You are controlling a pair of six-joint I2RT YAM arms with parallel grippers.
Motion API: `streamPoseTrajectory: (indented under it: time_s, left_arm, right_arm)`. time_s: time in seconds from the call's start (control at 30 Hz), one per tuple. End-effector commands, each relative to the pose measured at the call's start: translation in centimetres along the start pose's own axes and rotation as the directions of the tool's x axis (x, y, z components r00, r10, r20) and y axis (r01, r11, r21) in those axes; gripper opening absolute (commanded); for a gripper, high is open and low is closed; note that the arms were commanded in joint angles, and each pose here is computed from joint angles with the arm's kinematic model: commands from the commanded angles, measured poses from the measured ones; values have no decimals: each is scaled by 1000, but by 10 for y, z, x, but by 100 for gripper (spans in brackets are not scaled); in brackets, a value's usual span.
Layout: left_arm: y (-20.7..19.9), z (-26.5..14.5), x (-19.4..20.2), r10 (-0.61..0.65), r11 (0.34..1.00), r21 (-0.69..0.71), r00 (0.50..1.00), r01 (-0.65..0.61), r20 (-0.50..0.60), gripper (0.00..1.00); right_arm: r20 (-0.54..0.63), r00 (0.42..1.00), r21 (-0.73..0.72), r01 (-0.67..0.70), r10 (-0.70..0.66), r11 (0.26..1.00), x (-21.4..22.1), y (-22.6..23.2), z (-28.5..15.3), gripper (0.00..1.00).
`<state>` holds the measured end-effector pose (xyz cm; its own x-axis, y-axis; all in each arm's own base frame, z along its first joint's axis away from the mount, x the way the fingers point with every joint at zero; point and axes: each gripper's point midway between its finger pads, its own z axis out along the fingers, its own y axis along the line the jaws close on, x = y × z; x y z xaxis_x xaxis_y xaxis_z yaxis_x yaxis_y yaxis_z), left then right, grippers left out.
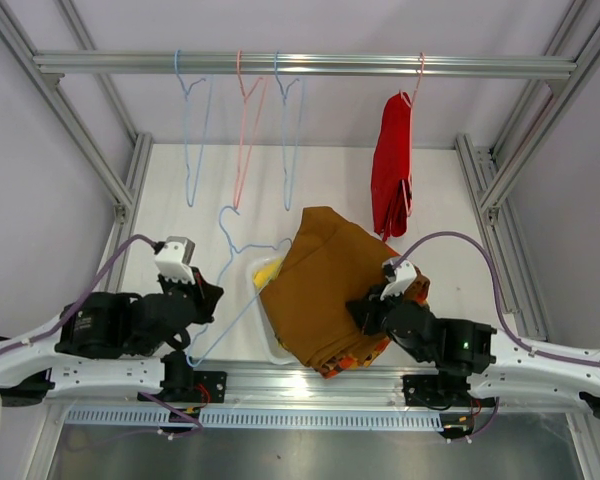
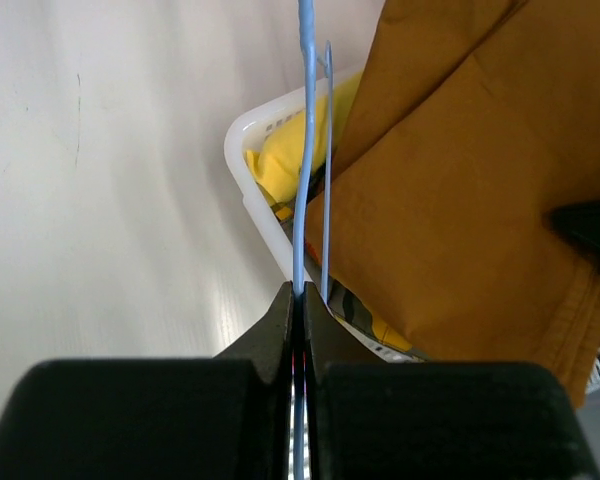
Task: Remove the trousers from the hanger
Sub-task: Place the trousers in the bin.
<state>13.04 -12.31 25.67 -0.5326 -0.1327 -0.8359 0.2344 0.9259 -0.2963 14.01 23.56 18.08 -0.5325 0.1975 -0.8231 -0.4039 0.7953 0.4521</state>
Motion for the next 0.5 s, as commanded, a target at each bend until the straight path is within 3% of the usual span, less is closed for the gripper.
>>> streamPoseTrajectory:
  time_s: [0.0,0.3,0.47]
  left_arm:
    - [-6,-16,-13,19,998,53,999,-18,-29,1]
    - [-9,-37,-18,23,987,159,998,-12,-66,1]
    - [-14,-49,-19,29,974,227,995,-7,-96,1]
  right_arm:
    - [41,999,23,34,-35,999,-28,8,-5,11]
    - [195,978,-43,82,-72,996,-85,47,-3,13]
    - [223,968,10,118,-117,993,-85,49,23,12]
